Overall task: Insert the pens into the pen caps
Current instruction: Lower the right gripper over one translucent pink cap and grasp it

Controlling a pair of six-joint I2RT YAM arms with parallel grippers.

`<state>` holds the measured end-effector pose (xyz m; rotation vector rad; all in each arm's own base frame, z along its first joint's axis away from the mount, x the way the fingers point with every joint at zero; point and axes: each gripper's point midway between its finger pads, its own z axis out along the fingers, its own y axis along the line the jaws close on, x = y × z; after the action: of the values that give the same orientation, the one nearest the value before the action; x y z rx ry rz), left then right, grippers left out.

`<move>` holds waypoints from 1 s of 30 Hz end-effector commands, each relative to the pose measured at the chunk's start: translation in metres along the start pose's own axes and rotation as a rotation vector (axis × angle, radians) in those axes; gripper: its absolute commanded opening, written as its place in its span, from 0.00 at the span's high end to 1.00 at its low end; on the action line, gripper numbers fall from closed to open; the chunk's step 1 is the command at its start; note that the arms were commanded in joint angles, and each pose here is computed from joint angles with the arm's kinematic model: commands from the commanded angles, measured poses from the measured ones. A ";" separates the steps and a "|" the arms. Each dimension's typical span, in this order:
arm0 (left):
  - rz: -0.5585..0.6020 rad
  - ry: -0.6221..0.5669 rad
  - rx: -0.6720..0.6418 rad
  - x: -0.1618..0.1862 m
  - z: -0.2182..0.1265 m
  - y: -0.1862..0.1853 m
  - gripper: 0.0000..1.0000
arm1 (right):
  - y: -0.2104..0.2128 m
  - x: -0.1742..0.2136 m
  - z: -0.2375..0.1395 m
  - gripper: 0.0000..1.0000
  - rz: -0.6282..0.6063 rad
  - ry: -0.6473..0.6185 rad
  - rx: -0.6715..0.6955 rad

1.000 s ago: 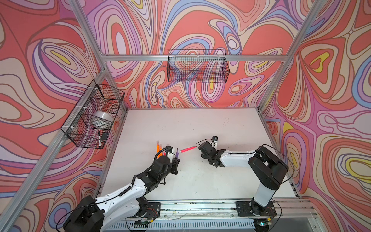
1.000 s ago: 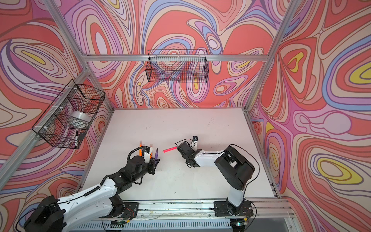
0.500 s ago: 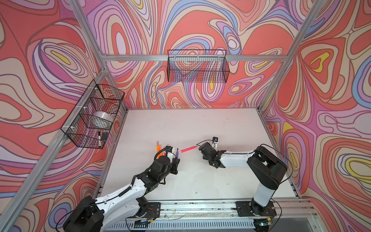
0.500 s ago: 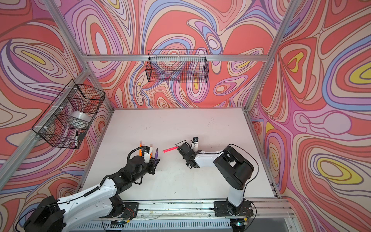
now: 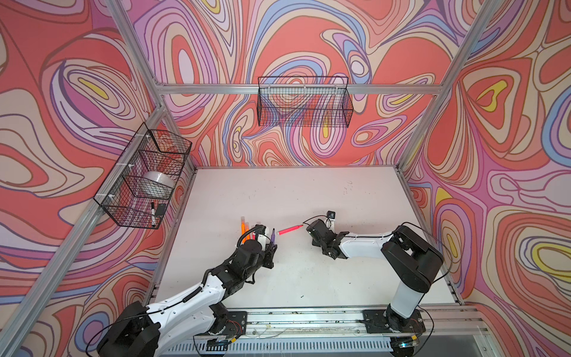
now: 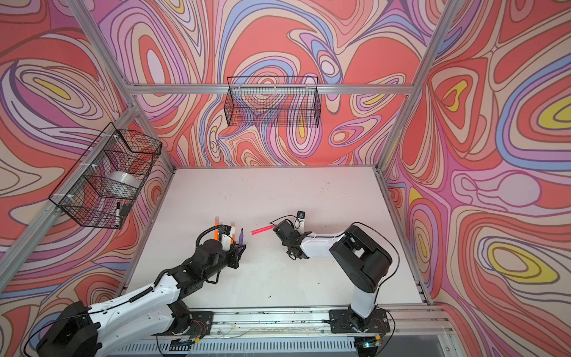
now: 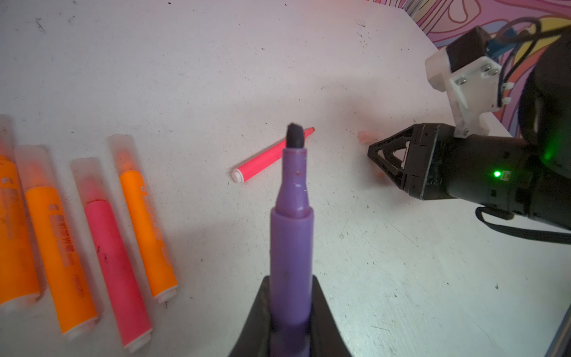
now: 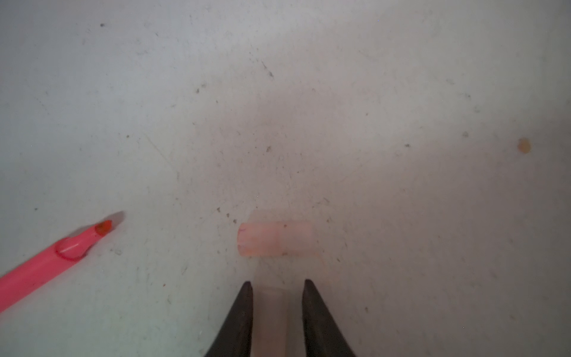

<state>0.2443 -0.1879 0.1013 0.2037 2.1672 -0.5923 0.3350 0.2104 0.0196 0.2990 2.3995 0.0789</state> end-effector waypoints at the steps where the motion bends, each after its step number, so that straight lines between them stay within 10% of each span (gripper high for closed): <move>1: -0.010 -0.007 0.008 -0.002 -0.001 -0.001 1.00 | -0.006 0.027 0.002 0.72 -0.026 0.111 -0.012; 30: 0.036 0.076 0.191 0.004 0.000 -0.040 1.00 | -0.001 -0.003 -0.039 0.92 0.067 0.004 -0.162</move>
<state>0.2326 -0.2055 0.0998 0.2951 2.1941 -0.6994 0.3124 0.2077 0.0301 0.2879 2.4214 0.2091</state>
